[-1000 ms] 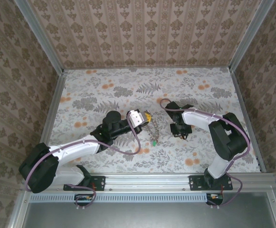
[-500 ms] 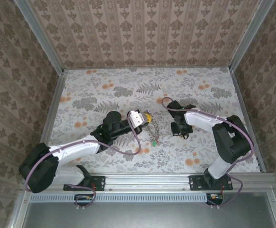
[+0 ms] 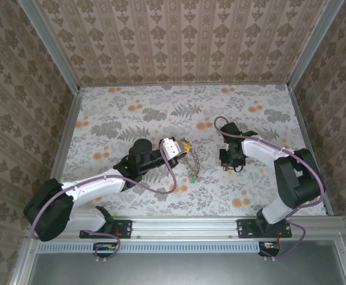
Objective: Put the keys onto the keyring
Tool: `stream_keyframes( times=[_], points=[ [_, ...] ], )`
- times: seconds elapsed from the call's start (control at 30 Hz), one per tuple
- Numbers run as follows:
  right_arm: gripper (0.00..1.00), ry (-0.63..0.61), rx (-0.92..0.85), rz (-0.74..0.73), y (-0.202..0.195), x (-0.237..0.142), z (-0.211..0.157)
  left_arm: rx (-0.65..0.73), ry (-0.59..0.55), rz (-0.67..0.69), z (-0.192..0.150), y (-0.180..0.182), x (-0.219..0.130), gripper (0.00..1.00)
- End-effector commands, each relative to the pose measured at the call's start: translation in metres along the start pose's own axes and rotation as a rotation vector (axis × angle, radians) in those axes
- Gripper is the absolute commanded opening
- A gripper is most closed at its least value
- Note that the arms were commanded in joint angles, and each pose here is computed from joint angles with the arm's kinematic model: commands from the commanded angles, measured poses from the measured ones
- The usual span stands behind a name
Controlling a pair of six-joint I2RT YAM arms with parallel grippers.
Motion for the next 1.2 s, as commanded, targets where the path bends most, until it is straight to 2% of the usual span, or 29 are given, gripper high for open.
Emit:
stream_keyframes(
  times=[0.0, 0.13, 0.23, 0.53, 0.83, 1.07, 1.17],
  points=[
    [0.22, -0.029, -0.021, -0.008, 0.0, -0.006, 0.006, 0.038, -0.06, 0.031, 0.02, 0.008, -0.002, 0.0],
    [0.33, -0.032, -0.116, 0.006, 0.013, -0.013, -0.002, 0.038, -0.058, 0.035, 0.02, 0.008, -0.003, 0.0],
    [0.36, -0.027, -0.161, -0.042, 0.015, -0.01, -0.005, 0.042, -0.056, 0.043, 0.019, 0.009, -0.004, 0.0],
    [0.36, -0.025, -0.218, -0.118, 0.021, 0.001, -0.004, 0.037, -0.055, 0.056, 0.019, 0.01, -0.007, 0.0],
    [0.31, -0.011, -0.223, -0.217, 0.012, 0.007, -0.007, 0.035, -0.054, 0.055, 0.019, 0.01, -0.008, 0.0],
    [0.32, -0.015, -0.23, -0.223, 0.012, 0.008, -0.011, 0.038, -0.056, 0.052, 0.02, 0.01, -0.008, 0.0],
    [0.28, -0.012, -0.224, -0.232, 0.011, 0.011, -0.011, 0.038, -0.059, 0.05, 0.022, 0.01, -0.008, 0.0]
  ],
)
Point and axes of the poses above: each hand's point on the last joint's axis, 136 mm out from that joint toward the fingers, its own x axis out along the fingers, its own y axis along the line the jaws close on, z = x × y, the point moved 1 cm from there along -x, back along the fingers, and after that the axes turned 15 degrees about x, right-handed, at the moved point
